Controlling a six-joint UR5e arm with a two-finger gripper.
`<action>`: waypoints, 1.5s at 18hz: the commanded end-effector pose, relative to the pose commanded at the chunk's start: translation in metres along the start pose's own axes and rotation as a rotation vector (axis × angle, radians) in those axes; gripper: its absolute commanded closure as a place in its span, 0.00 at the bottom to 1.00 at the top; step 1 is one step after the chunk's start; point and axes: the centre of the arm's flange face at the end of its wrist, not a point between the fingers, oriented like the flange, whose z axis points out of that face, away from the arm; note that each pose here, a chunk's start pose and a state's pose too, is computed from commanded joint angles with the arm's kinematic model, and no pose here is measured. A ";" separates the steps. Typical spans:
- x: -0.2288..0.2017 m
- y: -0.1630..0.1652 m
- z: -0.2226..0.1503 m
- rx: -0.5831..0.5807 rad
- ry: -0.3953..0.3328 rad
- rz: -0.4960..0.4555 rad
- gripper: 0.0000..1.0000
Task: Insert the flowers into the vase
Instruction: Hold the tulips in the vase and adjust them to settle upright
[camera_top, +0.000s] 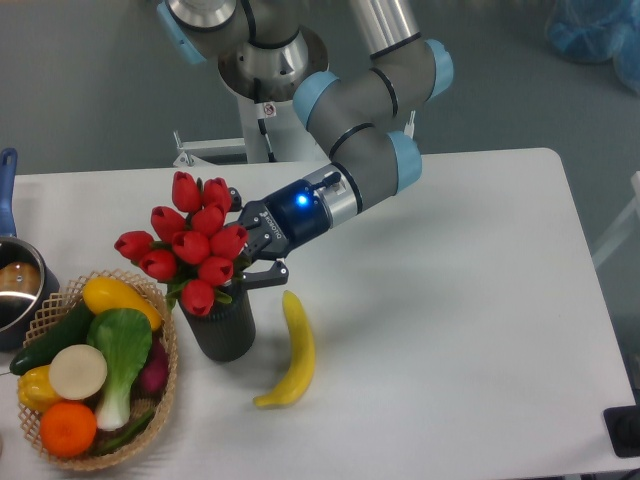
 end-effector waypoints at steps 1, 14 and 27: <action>0.001 0.002 0.000 0.000 0.000 0.000 0.54; 0.009 0.018 -0.001 -0.001 -0.002 0.032 0.51; 0.005 0.033 -0.001 -0.003 -0.002 0.034 0.47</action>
